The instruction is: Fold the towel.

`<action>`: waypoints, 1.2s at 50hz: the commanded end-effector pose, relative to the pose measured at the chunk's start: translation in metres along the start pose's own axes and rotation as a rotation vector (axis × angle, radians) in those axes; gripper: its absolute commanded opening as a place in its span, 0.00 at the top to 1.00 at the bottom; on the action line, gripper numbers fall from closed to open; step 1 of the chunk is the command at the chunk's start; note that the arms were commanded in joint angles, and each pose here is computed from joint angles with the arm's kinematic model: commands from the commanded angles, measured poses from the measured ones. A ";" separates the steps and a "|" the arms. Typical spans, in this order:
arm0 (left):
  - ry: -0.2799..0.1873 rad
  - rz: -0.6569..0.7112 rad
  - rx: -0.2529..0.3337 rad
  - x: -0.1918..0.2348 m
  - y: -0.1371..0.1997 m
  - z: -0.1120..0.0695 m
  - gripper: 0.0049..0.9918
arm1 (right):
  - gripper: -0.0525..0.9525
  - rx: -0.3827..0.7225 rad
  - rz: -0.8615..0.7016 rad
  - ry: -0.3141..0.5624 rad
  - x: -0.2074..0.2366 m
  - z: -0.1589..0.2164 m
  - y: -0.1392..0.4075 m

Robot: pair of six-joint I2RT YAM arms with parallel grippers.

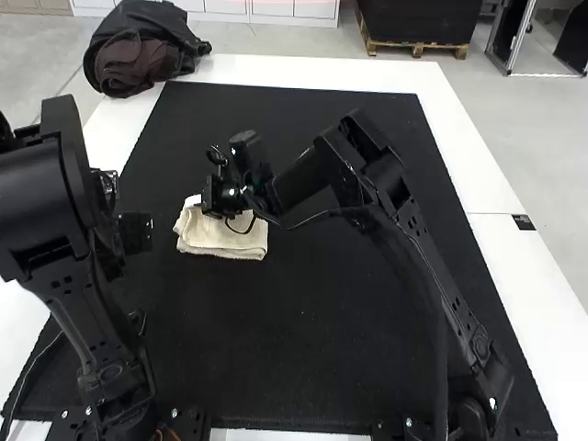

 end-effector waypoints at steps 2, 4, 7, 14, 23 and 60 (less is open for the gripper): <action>0.013 -0.017 0.009 -0.003 0.002 -0.001 0.02 | 0.98 -0.013 0.026 -0.001 0.019 0.001 -0.015; 0.013 -0.015 0.009 -0.003 0.002 -0.001 0.02 | 0.98 -0.011 0.034 0.003 0.023 0.000 -0.016; 0.012 -0.018 0.009 -0.003 0.002 -0.001 0.02 | 0.98 -0.013 0.049 0.011 0.031 0.000 -0.019; 0.014 -0.017 0.008 -0.003 0.002 -0.001 0.02 | 0.98 -0.005 0.072 0.005 0.044 -0.006 -0.023; 0.020 -0.023 0.005 -0.005 0.002 0.000 0.02 | 0.98 -0.004 0.042 0.006 0.018 -0.003 -0.015; -0.007 -0.121 0.041 -0.064 0.014 -0.016 0.02 | 0.97 0.106 -0.211 0.071 -0.164 0.073 0.172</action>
Point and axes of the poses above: each hand's point on the last joint's axis, 136 mm out from that joint toward the fingers, its own y axis back along the fingers, its own z axis along the line the jaws close on, x = y × z, the point moved 5 cm from there along y, back along the fingers, and after that the axes turned 14 degrees about y, right-handed, at the moved point
